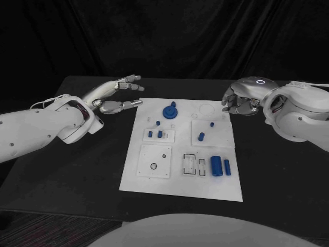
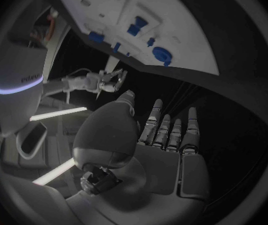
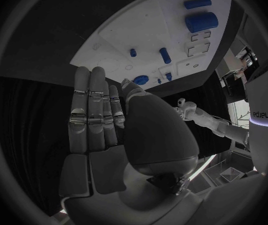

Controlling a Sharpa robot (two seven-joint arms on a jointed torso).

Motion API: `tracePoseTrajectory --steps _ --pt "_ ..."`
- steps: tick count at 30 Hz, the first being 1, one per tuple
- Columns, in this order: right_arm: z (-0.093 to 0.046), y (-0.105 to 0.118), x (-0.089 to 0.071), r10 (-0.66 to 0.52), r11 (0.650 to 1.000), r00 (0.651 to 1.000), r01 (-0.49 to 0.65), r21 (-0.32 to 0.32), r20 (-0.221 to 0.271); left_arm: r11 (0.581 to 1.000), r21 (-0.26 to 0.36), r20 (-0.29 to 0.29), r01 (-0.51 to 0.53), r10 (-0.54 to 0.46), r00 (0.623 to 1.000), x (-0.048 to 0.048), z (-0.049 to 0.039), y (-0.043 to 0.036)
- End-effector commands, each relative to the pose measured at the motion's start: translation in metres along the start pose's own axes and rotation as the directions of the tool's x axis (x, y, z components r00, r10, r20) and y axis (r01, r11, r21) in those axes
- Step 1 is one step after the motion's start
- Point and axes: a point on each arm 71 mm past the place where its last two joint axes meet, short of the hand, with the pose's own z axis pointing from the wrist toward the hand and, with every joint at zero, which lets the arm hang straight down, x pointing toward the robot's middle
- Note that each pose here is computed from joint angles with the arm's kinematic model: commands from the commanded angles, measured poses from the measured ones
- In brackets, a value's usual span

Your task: Assemble the parts on the task board

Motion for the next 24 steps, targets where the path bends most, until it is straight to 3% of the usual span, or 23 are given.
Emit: tracePoseTrajectory --steps 1,7,10,17,24 --pt "0.003 0.006 0.008 -0.027 0.997 0.996 0.021 -0.073 -0.088 0.795 0.021 0.077 0.606 -0.605 0.792 -0.0063 -0.0019 -0.0009" --pt "0.009 0.012 0.016 -0.034 0.992 0.992 0.019 -0.123 -0.124 0.666 0.048 0.054 0.744 -0.746 0.664 -0.0032 -0.0029 -0.0085" --pt "0.01 0.014 0.021 -0.039 0.99 0.987 0.017 -0.137 -0.154 0.637 0.057 0.041 0.769 -0.771 0.635 -0.0011 -0.0023 -0.0123" --pt "0.008 0.016 0.029 -0.042 0.988 0.98 0.011 -0.152 -0.196 0.612 0.068 0.03 0.788 -0.791 0.612 0.0007 -0.0033 -0.017" --pt "0.006 0.016 0.035 -0.04 0.988 0.975 0.006 -0.154 -0.219 0.605 0.063 0.026 0.794 -0.796 0.605 0.0008 -0.0042 -0.0168"
